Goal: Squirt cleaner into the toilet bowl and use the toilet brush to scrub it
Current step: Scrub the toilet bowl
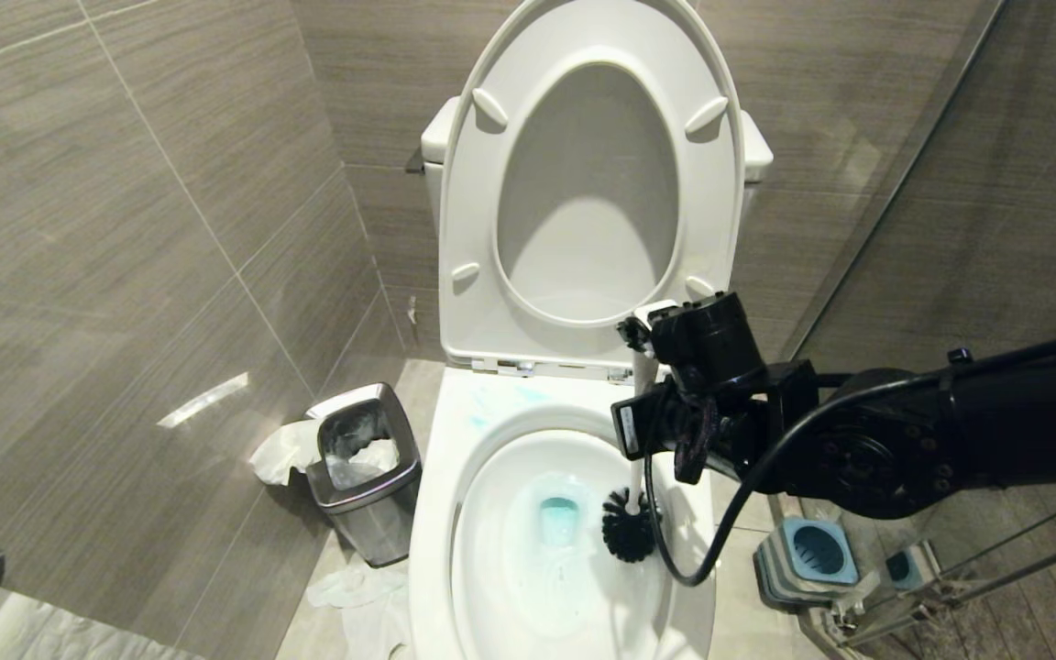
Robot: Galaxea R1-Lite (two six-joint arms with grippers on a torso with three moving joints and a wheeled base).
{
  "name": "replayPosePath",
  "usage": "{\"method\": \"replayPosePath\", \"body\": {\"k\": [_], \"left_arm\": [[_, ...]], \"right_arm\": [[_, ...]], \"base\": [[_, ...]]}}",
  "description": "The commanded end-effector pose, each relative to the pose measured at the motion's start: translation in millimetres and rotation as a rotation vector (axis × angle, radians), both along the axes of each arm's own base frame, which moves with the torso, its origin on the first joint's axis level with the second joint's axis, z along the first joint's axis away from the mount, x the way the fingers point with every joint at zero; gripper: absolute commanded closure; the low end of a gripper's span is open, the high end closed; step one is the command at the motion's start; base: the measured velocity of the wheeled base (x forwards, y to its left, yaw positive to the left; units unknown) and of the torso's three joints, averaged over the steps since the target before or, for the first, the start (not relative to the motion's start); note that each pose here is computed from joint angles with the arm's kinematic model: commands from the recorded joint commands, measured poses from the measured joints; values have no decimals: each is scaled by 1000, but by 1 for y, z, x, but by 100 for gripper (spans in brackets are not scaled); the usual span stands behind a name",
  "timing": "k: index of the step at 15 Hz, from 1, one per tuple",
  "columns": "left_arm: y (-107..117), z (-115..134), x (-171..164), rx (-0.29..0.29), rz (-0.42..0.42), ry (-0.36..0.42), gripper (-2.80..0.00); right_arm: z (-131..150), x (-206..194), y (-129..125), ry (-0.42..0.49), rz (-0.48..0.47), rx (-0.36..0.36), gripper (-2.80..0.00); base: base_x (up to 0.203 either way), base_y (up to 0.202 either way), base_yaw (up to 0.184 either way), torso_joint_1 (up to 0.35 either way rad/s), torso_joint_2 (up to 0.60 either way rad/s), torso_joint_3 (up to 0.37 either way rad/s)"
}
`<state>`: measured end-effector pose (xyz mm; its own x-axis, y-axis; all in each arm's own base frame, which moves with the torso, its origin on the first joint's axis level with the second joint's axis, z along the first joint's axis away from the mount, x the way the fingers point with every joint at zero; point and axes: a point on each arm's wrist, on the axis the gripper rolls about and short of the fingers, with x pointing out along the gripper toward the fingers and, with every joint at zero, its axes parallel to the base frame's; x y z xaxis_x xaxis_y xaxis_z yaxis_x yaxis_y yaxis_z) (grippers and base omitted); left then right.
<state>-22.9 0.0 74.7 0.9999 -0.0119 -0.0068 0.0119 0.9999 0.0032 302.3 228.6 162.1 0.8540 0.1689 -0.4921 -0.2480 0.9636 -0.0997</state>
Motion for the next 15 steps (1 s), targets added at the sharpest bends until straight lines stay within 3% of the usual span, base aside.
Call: {"method": "replayPosePath", "body": {"k": [1,4,8,11,15], "left_arm": [[0,0,0,1,0,2,0],[0,0,0,0,0,2,0],[0,0,0,0,0,2,0],[0,0,0,0,0,2,0],[0,0,0,0,0,2,0]], "right_arm": [[-8,20,4,-6,-18,-11,0],[-10,45,26,-56,2,-15,0],[-17,69,74,-135,74,-30,0],[-27,50,114,-122,171,-57,0],[-20,18,135,-117,234,-35,0]], "base": [[0,0,0,0,0,0],[0,0,0,0,0,0],[0,0,0,0,0,0],[0,0,0,0,0,0],[0,0,0,0,0,0]]}}
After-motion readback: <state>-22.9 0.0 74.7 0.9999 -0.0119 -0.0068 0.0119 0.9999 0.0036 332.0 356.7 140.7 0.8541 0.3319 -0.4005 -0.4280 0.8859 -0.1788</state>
